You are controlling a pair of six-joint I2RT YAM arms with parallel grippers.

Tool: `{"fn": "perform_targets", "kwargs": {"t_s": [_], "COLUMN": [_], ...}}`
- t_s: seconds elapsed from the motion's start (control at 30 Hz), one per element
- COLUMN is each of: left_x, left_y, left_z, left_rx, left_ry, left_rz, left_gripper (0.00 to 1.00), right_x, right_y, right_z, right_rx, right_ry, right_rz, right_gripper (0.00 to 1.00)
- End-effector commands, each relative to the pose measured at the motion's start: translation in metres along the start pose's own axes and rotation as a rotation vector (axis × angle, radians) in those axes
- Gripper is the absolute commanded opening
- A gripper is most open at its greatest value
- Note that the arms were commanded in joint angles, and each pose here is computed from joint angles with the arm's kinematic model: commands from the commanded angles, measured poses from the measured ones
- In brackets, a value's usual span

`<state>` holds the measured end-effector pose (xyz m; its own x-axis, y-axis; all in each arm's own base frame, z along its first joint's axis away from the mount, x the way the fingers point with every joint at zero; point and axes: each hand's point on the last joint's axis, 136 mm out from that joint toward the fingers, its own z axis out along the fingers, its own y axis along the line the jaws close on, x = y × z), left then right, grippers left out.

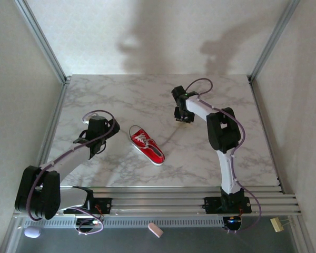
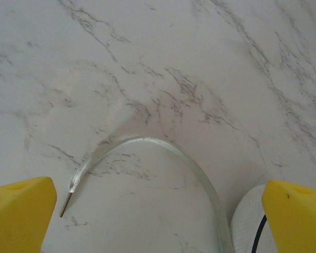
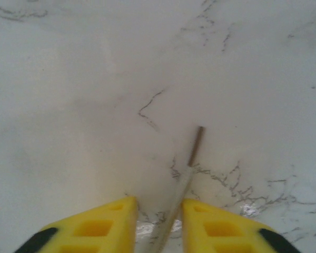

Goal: Tie the shoes

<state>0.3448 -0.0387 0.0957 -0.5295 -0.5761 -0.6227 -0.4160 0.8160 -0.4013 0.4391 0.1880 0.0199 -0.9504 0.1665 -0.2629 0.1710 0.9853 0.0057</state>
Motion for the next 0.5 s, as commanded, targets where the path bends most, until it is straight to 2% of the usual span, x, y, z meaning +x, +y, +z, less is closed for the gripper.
{"fn": "perform_targets", "kwargs": {"t_s": [0.0,0.13,0.33,0.47], "left_x": [-0.003,0.000,0.009,0.010], "left_y": [-0.006,-0.009,0.007,0.009], "left_z": [-0.001,0.001,0.005,0.009], "left_rx": [-0.012,-0.036,-0.177,-0.220], "left_ry": [0.002,0.017,0.059,0.073], "left_rz": [-0.053,-0.106,-0.195,-0.254], "left_gripper": [1.00,1.00,0.92,0.91], "right_x": [0.012,0.000,-0.002,0.008], "right_y": [0.000,0.009,0.001,-0.006], "right_z": [0.008,-0.027,-0.086,-0.109], "right_rx": [0.001,-0.102,-0.166,-0.160], "right_ry": [0.042,-0.059,-0.194,-0.241], "right_rz": [-0.009,-0.016,-0.033,-0.063], "right_gripper": [0.18,0.01,0.00,0.00]}}
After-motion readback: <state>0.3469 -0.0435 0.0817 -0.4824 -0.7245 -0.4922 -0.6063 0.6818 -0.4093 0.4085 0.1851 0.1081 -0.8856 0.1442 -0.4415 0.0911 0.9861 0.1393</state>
